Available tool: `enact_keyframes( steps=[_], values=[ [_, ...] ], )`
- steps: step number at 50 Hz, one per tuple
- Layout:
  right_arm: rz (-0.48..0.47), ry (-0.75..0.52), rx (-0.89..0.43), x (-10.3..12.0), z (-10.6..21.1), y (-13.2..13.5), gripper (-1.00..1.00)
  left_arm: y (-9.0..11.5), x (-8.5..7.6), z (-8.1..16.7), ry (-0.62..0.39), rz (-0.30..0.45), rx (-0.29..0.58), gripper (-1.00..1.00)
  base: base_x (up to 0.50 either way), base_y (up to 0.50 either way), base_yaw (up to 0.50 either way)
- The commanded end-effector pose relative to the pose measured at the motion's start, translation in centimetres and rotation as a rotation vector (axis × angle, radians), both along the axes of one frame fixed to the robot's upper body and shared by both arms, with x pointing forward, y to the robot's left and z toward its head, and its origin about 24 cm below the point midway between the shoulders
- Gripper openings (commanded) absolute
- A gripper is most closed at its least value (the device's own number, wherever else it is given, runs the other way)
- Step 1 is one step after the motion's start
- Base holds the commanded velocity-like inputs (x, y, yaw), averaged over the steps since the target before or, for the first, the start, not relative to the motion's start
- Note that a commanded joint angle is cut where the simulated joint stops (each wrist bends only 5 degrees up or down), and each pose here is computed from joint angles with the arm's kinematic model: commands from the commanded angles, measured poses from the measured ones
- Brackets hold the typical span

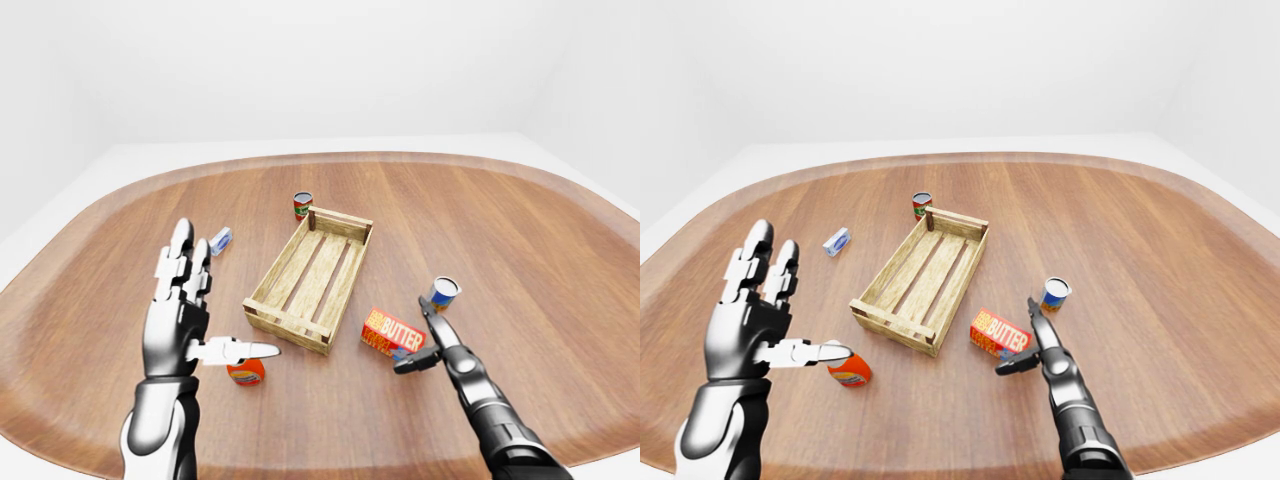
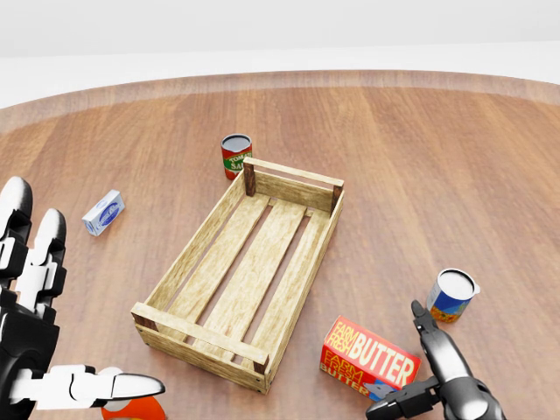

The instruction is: Pick up the butter and put it in the tray.

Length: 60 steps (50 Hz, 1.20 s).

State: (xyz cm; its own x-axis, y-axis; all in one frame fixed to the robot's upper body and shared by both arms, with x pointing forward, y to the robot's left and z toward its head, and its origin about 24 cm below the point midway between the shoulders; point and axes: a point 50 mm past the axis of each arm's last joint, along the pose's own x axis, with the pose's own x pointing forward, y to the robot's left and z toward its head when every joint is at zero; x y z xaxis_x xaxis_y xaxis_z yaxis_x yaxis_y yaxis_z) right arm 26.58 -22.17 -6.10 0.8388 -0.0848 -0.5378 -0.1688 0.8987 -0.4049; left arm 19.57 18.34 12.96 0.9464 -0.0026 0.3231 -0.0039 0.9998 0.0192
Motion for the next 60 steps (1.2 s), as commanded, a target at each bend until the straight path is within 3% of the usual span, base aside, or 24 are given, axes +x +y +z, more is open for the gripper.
enact_keyframes(
  steps=[1,7,8,9,10,32,60],
  values=[
    [-0.009,0.019,-0.003,0.3,-0.5,-0.2,1.00,0.0,0.0,0.1,-0.004,0.001,0.000,1.00,0.00,0.00,0.00],
    [-0.022,0.055,-0.010,-0.1,-1.2,-0.3,1.00,0.0,0.0,0.1,-0.006,0.001,0.000,1.00,0.00,0.00,0.00],
    [-0.027,0.069,-0.010,-0.3,-1.4,-0.3,0.73,0.0,0.0,0.1,-0.006,0.001,0.000,1.00,0.00,0.00,0.00],
    [-0.028,0.080,-0.013,-0.5,-1.6,-0.3,-0.70,0.0,0.1,0.0,0.000,0.001,-0.001,1.00,0.00,0.00,0.00],
    [-0.030,0.085,-0.012,-0.6,-1.7,-0.3,-1.00,0.0,0.1,0.0,0.001,0.001,-0.001,1.00,0.00,0.00,0.00],
    [-0.027,0.073,-0.005,-0.6,-1.6,-0.3,-1.00,0.0,0.1,-0.2,0.007,0.000,0.000,1.00,0.00,0.00,0.00],
    [0.096,-0.232,-0.030,1.6,6.5,0.9,-1.00,0.1,-0.1,0.1,-0.005,0.004,-0.003,1.00,0.00,0.00,0.00]
  ],
)
